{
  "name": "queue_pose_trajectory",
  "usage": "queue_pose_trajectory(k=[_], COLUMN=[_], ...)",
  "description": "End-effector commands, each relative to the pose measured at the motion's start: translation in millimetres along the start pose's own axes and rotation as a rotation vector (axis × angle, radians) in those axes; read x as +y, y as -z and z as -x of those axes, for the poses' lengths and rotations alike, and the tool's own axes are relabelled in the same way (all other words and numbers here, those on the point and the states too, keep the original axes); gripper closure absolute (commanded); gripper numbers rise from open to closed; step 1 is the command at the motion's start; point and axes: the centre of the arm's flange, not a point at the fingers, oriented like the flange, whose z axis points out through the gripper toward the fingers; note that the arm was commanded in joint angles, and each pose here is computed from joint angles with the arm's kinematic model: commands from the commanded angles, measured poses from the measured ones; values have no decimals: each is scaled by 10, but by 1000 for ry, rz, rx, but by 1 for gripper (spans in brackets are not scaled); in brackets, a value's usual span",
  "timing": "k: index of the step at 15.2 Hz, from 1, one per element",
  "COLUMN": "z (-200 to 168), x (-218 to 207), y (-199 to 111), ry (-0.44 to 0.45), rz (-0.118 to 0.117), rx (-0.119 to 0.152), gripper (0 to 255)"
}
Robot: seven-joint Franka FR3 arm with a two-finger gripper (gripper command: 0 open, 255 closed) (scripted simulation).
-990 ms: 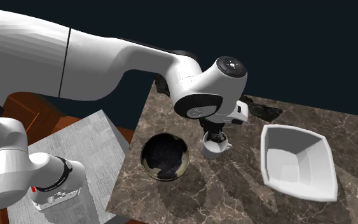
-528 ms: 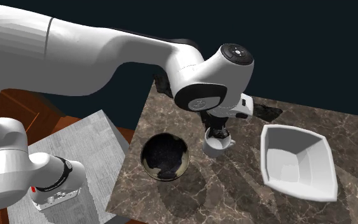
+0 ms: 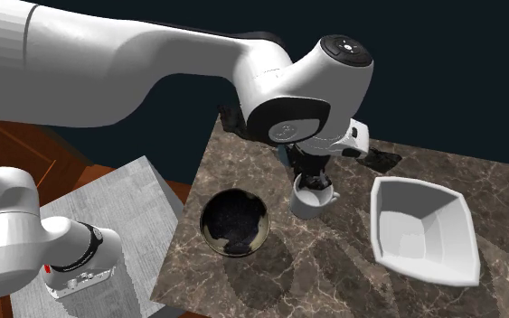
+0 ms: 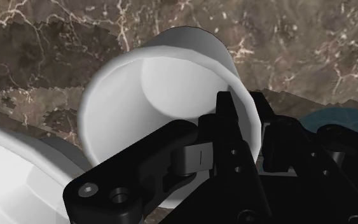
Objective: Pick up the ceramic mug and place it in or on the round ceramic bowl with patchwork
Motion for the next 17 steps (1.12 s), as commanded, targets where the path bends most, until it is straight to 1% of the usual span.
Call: queue_pose_trajectory(k=[1, 16, 17], z=[9, 51, 178], x=[8, 62, 31], y=[105, 866, 880], ry=[0, 0, 0], rz=[0, 0, 0], rx=[0, 0, 0], gripper=[255, 255, 255])
